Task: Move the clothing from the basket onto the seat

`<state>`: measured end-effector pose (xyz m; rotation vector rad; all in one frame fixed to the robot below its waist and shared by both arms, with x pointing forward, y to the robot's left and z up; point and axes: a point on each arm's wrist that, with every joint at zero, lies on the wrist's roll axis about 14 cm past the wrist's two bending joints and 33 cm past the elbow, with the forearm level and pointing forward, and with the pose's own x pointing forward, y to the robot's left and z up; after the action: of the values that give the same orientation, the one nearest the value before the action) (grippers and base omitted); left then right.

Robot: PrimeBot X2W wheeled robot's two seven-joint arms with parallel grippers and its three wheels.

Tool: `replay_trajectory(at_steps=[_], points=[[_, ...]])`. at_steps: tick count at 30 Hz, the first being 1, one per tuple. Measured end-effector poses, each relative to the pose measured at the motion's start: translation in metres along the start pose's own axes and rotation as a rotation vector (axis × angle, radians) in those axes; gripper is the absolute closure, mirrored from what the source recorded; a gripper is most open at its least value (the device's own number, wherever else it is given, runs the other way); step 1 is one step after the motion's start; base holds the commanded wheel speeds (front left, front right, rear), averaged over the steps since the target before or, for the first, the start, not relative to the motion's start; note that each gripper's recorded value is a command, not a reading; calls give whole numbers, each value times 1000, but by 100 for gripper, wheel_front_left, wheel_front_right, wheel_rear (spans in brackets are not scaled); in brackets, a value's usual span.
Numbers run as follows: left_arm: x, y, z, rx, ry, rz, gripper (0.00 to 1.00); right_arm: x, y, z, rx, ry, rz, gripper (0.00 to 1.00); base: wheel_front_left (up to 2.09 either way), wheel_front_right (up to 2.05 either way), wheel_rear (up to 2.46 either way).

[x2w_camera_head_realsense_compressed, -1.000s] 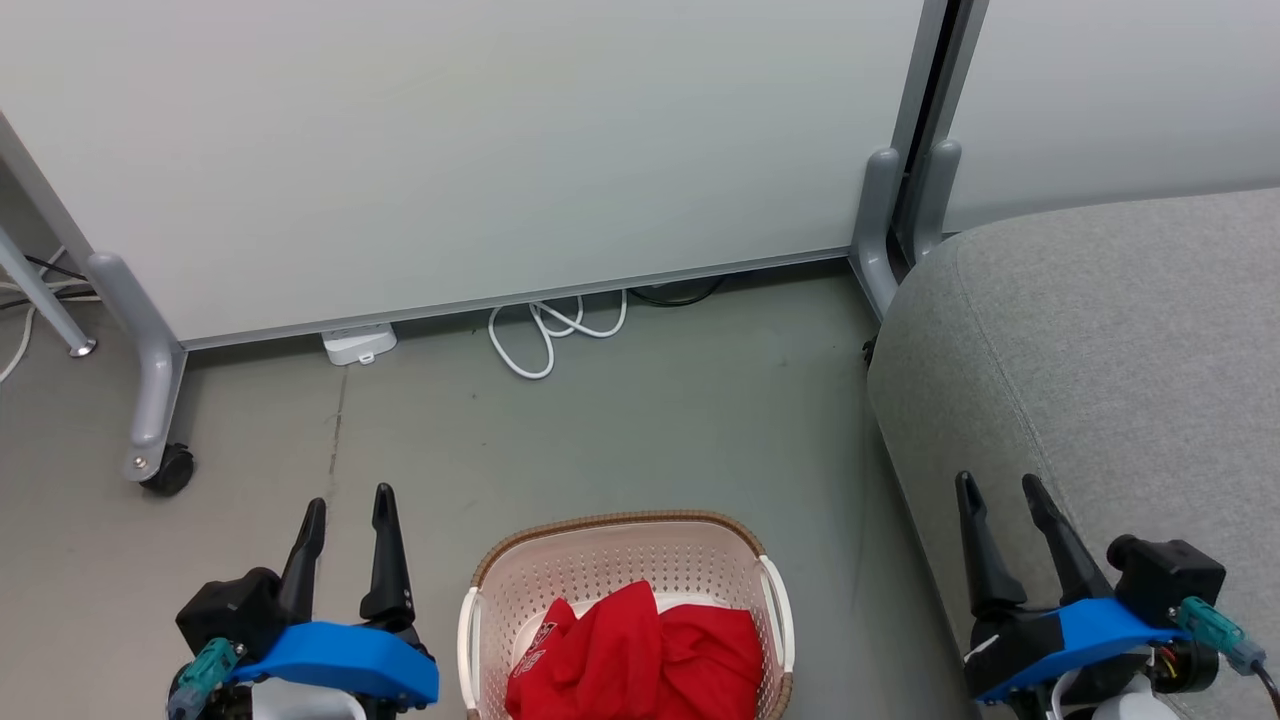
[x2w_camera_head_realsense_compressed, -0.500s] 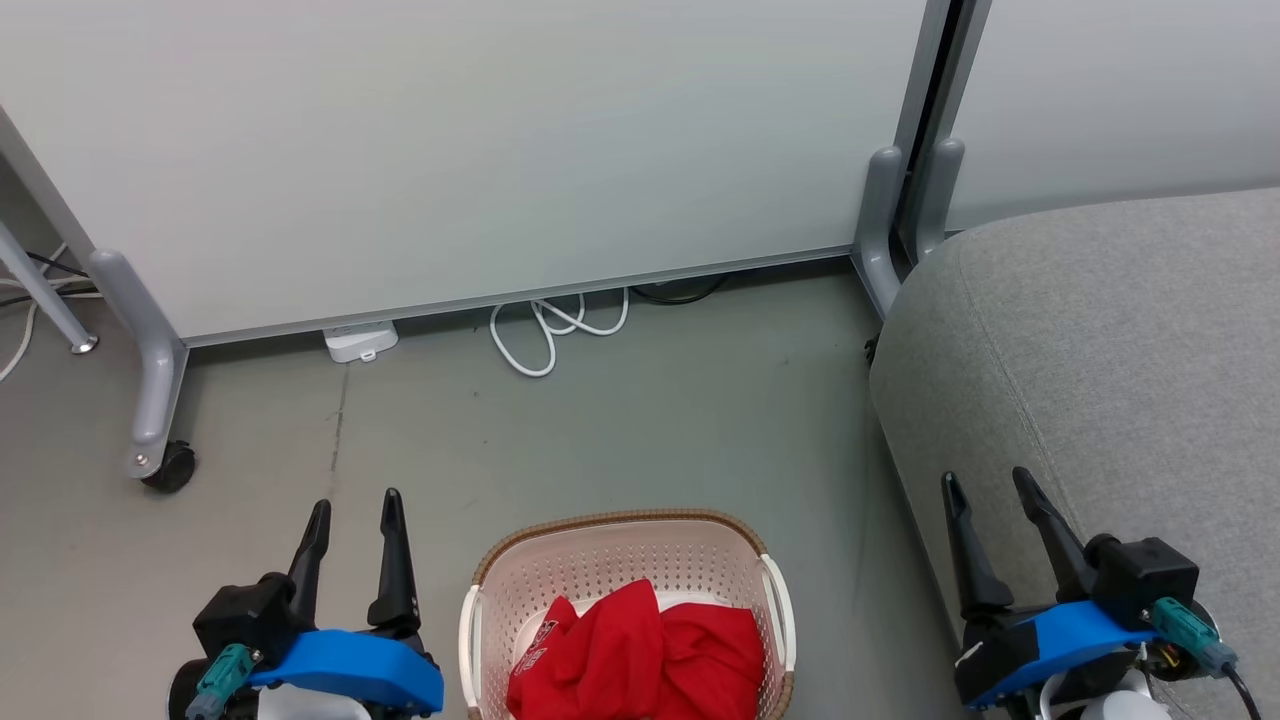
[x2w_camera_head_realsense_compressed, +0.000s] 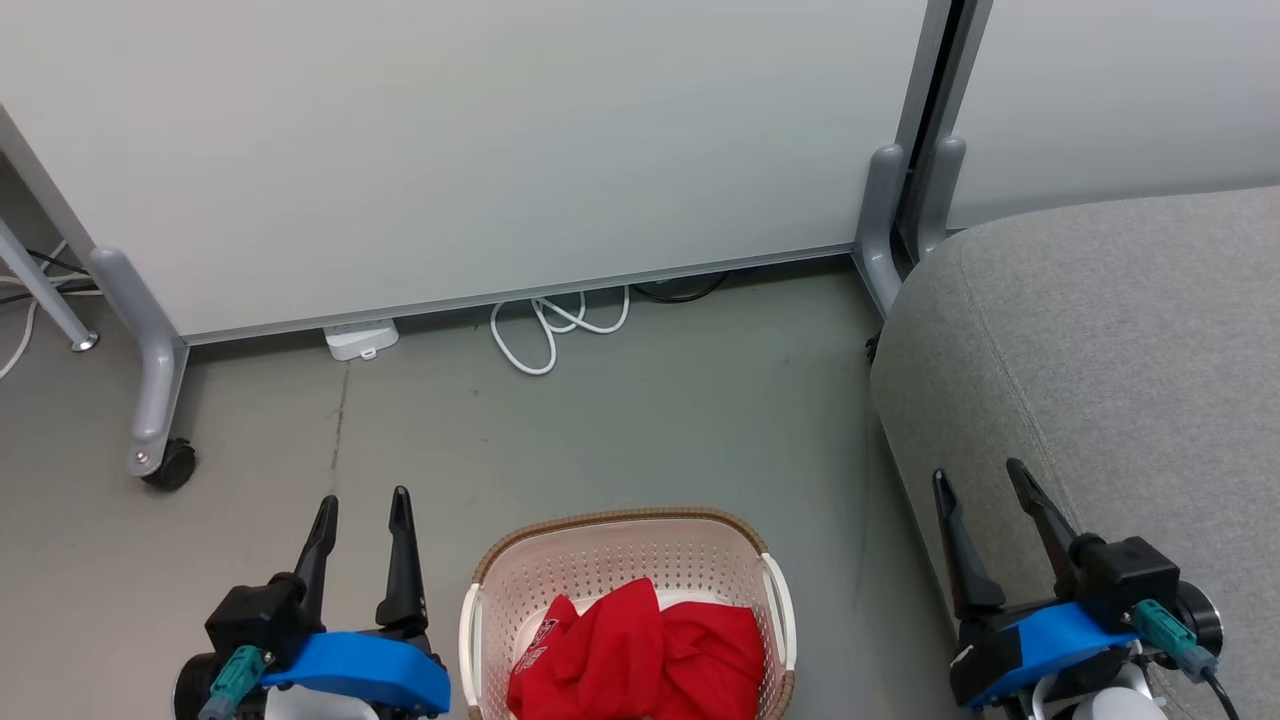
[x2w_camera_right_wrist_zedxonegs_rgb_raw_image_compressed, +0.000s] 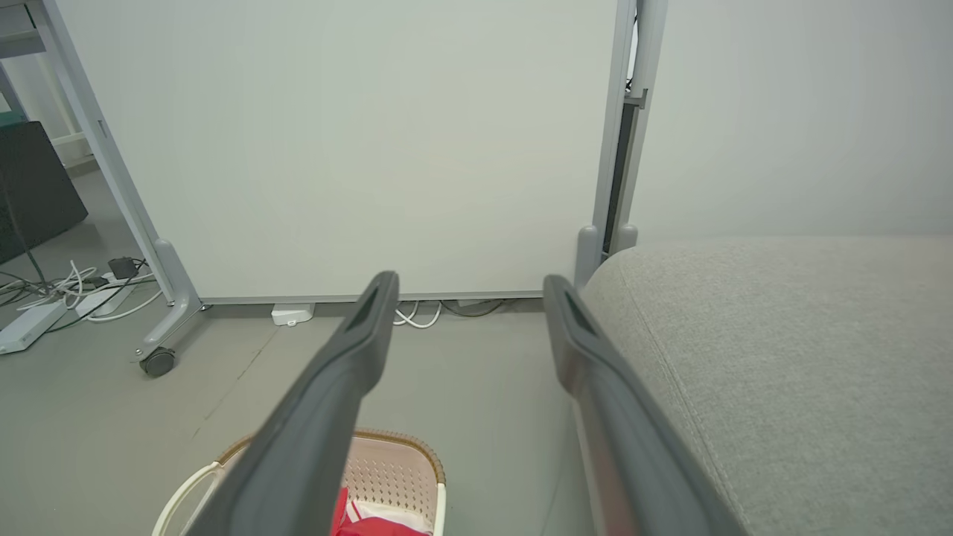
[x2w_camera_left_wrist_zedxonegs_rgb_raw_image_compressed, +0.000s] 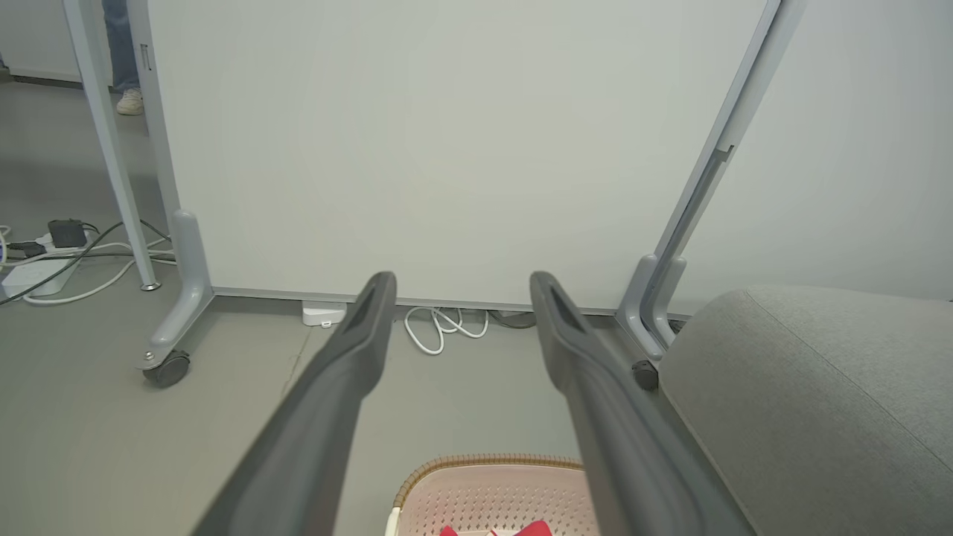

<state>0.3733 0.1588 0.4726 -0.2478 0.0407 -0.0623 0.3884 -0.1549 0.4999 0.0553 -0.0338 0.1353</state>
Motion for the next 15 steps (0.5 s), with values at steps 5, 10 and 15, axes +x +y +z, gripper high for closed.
replay_trajectory(at_steps=[5, 10, 15], points=[[0, -3, 0, 26, -4, -10, 0, 0, 1, 1, -36, -5, 8, 0, 0, 0, 0], [0, -4, -2, 48, 0, -14, 0, 0, 2, 1, -55, -6, 14, 0, 0, 0, 0], [1, -4, -2, 48, 2, -15, 0, 1, 1, 2, -54, -11, 13, 0, 0, 0, 0]])
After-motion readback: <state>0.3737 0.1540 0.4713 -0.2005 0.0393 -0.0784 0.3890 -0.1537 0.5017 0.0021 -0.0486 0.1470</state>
